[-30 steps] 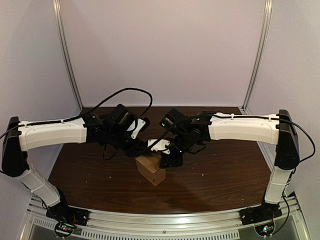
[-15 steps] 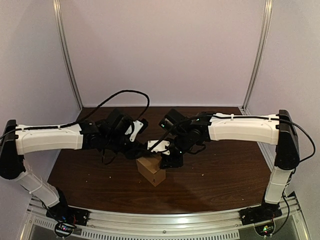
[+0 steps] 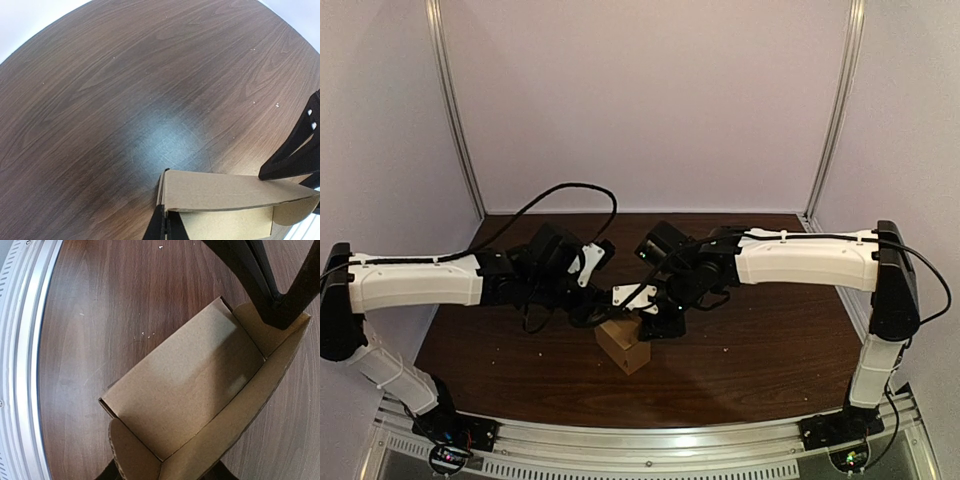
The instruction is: Fold the paper box
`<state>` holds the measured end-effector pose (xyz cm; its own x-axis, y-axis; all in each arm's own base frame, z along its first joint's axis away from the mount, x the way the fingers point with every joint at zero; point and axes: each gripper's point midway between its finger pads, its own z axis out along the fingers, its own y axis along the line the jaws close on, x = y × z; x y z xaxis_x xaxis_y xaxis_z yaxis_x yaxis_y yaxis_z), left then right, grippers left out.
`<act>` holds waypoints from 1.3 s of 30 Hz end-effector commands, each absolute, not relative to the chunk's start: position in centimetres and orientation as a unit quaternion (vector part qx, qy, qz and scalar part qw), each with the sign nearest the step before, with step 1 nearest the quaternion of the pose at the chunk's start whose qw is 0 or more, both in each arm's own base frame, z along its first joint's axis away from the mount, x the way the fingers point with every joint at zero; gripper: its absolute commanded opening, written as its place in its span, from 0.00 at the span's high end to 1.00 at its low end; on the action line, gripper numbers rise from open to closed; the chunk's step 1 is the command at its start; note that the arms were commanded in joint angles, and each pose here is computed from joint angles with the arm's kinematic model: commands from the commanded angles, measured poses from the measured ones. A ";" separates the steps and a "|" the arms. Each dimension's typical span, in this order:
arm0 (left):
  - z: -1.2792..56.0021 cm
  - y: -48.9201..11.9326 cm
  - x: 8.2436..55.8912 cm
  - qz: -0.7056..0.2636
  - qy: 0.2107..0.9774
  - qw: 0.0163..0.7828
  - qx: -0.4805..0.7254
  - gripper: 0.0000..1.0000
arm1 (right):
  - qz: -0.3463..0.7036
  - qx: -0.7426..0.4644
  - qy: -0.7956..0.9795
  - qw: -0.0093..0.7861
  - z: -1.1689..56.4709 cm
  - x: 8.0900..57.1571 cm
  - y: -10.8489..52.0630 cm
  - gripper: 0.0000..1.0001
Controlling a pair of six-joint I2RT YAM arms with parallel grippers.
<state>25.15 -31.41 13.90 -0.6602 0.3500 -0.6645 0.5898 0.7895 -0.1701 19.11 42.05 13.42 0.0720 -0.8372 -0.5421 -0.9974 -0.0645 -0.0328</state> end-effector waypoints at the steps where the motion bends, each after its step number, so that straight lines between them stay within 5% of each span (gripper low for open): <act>1: 7.0 -28.5 19.6 -0.142 0.924 0.177 0.309 1.00 | 0.197 -0.709 0.638 0.228 14.0 19.3 42.9 0.59; 32: 4.1 -27.0 19.4 -0.148 0.911 0.221 0.314 1.00 | 0.289 -0.736 0.573 0.215 19.1 14.7 41.2 0.50; 39: 4.3 -27.3 19.5 -0.154 0.909 0.224 0.316 1.00 | 0.327 -0.722 0.574 0.205 19.7 14.2 42.1 0.60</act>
<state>23.90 -31.51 12.13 -0.5844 0.3064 -0.7514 0.6443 0.7381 -0.2002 14.78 41.68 19.32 0.1655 -0.7079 -0.6866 -0.9688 -0.2468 0.0209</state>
